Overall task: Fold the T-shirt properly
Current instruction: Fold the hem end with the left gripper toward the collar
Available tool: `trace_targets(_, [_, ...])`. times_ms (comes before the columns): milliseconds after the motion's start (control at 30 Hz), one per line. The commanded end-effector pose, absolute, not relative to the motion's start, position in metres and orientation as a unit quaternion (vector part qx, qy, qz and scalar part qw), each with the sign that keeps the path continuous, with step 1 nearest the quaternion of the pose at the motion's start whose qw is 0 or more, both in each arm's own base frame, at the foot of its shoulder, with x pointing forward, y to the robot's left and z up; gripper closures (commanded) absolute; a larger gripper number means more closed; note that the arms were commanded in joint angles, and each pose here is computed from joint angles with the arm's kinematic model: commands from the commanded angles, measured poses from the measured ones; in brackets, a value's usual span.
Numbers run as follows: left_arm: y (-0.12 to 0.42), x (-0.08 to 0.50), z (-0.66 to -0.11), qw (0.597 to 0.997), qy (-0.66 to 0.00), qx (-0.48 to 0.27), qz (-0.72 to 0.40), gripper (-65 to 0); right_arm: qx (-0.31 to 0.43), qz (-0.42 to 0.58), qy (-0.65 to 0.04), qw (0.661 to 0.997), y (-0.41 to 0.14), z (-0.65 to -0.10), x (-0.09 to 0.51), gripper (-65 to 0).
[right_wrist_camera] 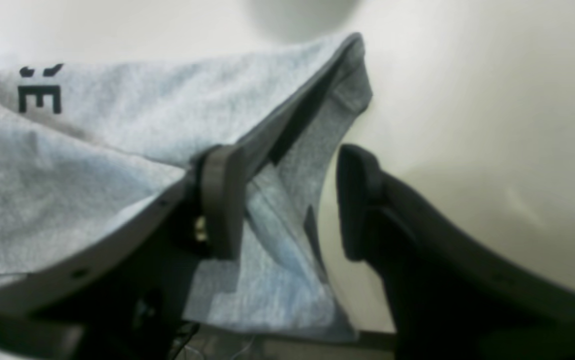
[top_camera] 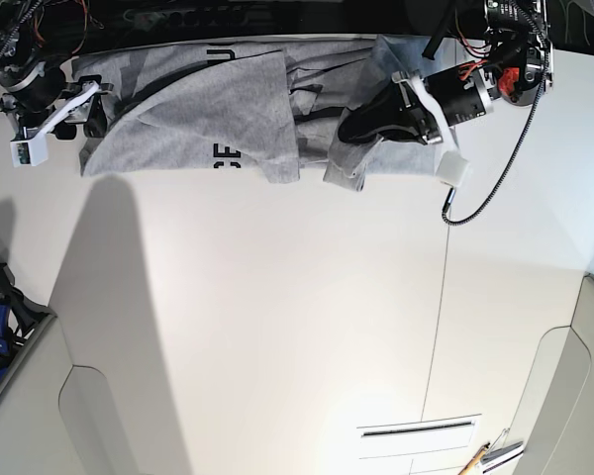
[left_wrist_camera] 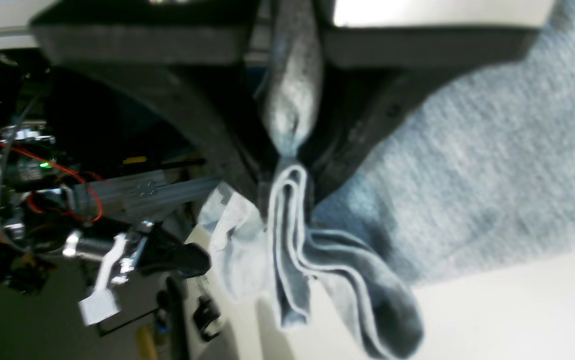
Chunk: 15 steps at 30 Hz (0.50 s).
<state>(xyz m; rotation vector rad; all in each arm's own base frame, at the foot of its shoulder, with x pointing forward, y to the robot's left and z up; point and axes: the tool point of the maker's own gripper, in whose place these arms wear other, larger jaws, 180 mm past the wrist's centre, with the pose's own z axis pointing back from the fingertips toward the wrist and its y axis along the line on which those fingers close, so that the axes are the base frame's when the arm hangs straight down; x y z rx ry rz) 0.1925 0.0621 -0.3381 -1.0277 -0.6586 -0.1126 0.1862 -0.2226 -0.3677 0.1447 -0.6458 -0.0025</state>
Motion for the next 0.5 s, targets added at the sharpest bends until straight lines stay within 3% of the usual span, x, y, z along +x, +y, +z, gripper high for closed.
trace_targets(0, [0.061, 0.1972, -0.3257, 0.804, -0.328, -0.492, -0.056, 0.0, 0.069, 0.004, -0.334, 0.94, -0.2245, -0.3594, 0.1913, -29.5])
trace_targets(133, [0.0608, 0.1974, -0.3249, 0.803, -0.329, -0.494, -0.055, -13.7, 0.069, 0.004, -0.334, 0.94, -0.2245, -0.3594, 0.1913, -29.5])
trace_targets(400, [0.0607, 0.1975, -0.3247, 0.803, -0.329, -0.494, -0.055, -15.7, 0.069, 0.004, -0.334, 0.94, -0.2245, -0.3594, 0.1913, -29.5])
trace_targets(467, [0.0606, 0.1974, -0.3248, 0.803, -0.329, -0.495, -0.055, -21.6, 0.069, 0.004, -0.334, 0.94, -0.2245, -0.3594, 0.1913, -29.5])
